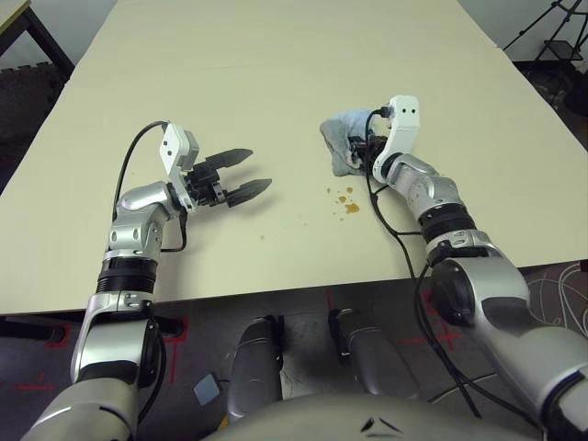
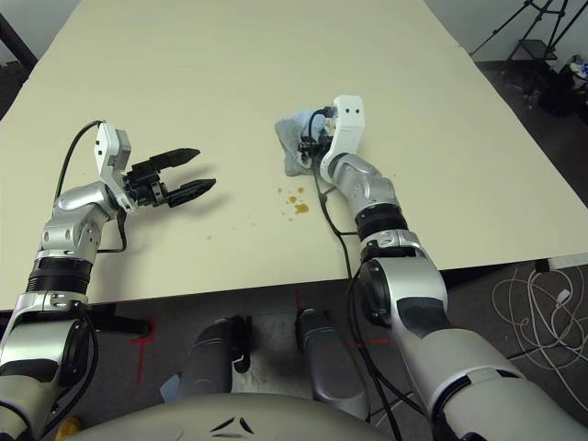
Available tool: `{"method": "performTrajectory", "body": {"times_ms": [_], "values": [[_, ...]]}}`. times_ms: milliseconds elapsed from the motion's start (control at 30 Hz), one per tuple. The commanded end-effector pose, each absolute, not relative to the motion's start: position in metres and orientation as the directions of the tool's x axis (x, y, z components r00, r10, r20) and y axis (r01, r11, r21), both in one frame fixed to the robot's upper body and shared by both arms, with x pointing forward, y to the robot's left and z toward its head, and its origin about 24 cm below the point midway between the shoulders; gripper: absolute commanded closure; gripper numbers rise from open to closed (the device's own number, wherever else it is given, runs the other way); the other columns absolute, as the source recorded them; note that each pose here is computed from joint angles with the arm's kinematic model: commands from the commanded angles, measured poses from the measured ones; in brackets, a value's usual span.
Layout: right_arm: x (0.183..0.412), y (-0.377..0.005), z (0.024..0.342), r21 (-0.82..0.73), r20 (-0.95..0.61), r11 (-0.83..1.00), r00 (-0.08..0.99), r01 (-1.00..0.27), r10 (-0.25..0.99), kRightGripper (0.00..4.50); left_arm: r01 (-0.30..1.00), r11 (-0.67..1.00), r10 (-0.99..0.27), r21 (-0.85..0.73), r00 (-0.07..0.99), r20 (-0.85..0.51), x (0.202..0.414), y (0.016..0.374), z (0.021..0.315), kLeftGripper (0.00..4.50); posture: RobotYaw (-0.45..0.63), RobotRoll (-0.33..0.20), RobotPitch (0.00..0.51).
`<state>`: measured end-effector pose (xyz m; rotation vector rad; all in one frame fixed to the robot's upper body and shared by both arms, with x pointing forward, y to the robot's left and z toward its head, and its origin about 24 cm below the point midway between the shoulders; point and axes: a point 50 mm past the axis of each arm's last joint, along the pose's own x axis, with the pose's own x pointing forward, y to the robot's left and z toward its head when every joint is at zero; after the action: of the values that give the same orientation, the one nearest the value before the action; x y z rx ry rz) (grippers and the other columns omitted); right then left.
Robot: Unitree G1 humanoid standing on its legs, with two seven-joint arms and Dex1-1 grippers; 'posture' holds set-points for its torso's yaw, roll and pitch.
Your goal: Wipe the water off the table with a rag.
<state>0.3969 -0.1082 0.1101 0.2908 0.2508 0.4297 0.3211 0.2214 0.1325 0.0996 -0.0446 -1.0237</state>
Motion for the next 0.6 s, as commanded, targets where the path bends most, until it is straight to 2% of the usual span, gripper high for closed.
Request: {"method": "performTrajectory", "body": {"times_ms": [33,333,600], "values": [[0.399,-0.121,0.104,0.306,-0.228,0.901,0.895,-0.308,0.384,4.41,0.852,0.514,-0.855,0.101,0.518,-0.022,0.319,0.220,0.130,0.00,-0.15,0.000,0.160],[0.409,-0.180,0.136,0.253,-0.168,0.949,0.957,-0.190,0.236,4.41,0.854,0.511,-0.857,0.099,0.515,-0.019,0.321,0.219,0.129,0.00,-0.16,0.000,0.159],[0.405,-0.232,0.165,0.224,-0.108,0.968,0.984,-0.114,0.141,4.41,0.858,0.505,-0.861,0.097,0.508,-0.017,0.323,0.216,0.128,0.00,-0.18,0.000,0.162]]}}
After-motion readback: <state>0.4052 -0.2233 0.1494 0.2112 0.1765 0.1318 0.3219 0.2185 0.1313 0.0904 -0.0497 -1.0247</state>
